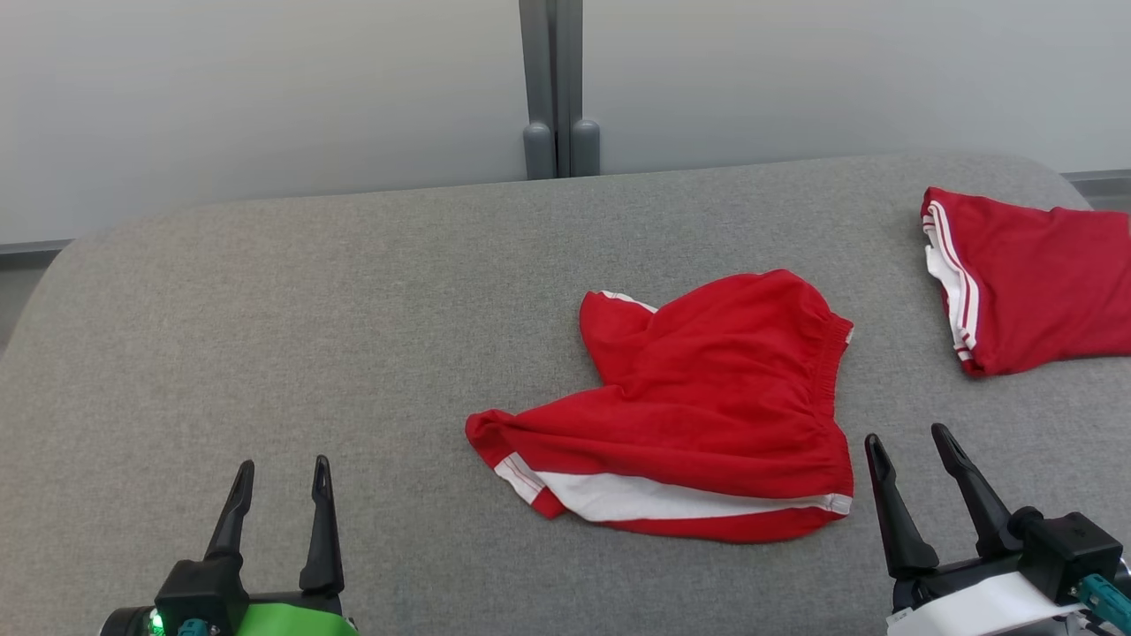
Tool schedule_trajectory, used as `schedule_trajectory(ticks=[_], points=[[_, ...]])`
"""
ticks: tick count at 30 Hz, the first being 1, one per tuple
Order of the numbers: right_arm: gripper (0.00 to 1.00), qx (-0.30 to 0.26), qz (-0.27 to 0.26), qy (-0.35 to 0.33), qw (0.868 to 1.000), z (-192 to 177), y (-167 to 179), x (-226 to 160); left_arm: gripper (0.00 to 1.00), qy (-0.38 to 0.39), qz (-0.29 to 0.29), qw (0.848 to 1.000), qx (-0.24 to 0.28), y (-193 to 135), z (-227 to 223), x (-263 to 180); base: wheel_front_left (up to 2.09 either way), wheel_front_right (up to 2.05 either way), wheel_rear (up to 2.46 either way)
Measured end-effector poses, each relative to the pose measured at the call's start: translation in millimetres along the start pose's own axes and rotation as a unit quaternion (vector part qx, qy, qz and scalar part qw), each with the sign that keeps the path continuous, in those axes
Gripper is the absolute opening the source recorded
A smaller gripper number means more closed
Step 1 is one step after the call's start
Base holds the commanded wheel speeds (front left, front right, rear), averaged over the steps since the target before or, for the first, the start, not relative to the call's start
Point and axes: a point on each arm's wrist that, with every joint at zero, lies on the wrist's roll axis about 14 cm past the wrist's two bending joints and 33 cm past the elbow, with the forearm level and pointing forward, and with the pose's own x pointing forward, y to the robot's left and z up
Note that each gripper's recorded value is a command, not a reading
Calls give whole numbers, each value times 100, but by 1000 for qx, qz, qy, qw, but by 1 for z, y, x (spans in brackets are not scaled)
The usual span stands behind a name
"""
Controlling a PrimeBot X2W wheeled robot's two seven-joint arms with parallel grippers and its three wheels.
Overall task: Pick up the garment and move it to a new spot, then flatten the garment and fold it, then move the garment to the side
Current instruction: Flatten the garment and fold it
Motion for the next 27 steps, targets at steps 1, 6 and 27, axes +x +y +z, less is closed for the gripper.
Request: schedule_trajectory(ticks=[1,6,27], points=[[100,0,0,0,1000,0,0,0,100,0,0,1000,0,0,0,0,0,0,0],[100,-1,-1,1,1000,0,-1,0,100,1,0,1000,-2,0,-1,0,0,0,0],[100,-11,-8,88,996,-49,-19,-6,100,101,-105,988,-41,-67,-61,2,0,0,0]])
